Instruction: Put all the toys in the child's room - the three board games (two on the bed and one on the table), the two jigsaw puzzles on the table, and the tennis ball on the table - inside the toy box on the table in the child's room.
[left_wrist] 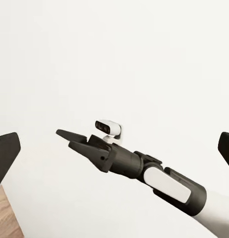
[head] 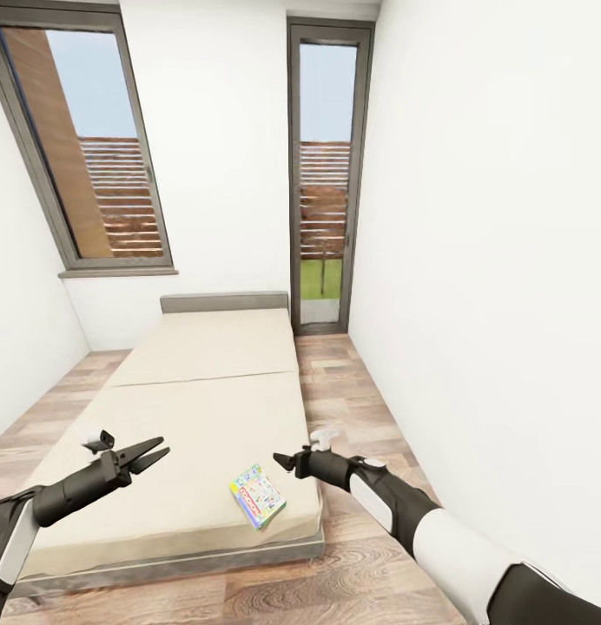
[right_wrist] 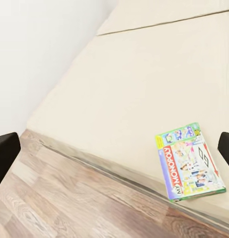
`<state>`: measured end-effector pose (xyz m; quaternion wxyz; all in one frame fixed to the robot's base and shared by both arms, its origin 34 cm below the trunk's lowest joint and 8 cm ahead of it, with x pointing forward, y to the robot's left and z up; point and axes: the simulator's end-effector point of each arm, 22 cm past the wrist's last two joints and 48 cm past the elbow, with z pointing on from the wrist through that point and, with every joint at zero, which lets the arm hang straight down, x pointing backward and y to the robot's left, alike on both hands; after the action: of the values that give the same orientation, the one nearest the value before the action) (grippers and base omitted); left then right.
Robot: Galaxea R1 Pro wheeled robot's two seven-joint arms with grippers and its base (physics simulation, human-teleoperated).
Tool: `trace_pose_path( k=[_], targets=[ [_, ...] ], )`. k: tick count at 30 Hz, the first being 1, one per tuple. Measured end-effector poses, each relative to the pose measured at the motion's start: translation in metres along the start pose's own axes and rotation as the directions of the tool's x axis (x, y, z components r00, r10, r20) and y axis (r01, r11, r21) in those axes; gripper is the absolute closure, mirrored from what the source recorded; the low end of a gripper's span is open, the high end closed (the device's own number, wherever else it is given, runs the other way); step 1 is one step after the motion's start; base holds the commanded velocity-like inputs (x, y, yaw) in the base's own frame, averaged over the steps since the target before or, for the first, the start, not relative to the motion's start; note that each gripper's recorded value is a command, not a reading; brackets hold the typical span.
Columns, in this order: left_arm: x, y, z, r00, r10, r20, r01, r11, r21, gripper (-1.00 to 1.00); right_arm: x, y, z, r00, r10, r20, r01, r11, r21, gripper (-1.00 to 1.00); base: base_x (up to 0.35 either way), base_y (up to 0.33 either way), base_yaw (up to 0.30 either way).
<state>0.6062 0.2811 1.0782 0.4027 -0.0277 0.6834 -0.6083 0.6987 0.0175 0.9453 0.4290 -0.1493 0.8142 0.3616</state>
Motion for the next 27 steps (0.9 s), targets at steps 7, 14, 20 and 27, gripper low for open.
trace_pose_path(
  k=[7, 14, 20, 27],
  targets=[
    [0.003, 0.010, 0.001, 1.000, -0.007, 0.000, 0.007, 1.000, -0.006, -1.00, -0.004, -0.015, -0.002, 1.000, 0.013, 0.019, -0.014, 1.000, 0.014, -1.00, 0.000, 0.000, 0.000],
    [0.007, 0.029, 0.002, 1.000, -0.014, 0.000, 0.014, 0.998, -0.058, -1.00, -0.013, -0.027, -0.003, 0.997, 0.053, 0.060, -0.054, 0.998, 0.019, -1.00, 0.000, 0.000, 0.000],
    [0.019, 0.062, -0.002, 0.999, -0.038, 0.014, 0.040, 0.992, -0.119, -1.00, -0.036, -0.018, -0.004, 0.993, 0.043, 0.106, -0.041, 0.999, -0.027, -1.00, 0.000, 0.000, 0.000],
    [0.040, 0.101, -0.010, 0.997, -0.068, 0.036, 0.073, 0.984, -0.163, -1.00, -0.046, 0.003, -0.011, 0.992, 0.032, 0.119, -0.020, 0.995, -0.099, -1.00, 0.000, 0.000, 0.000]
  ],
)
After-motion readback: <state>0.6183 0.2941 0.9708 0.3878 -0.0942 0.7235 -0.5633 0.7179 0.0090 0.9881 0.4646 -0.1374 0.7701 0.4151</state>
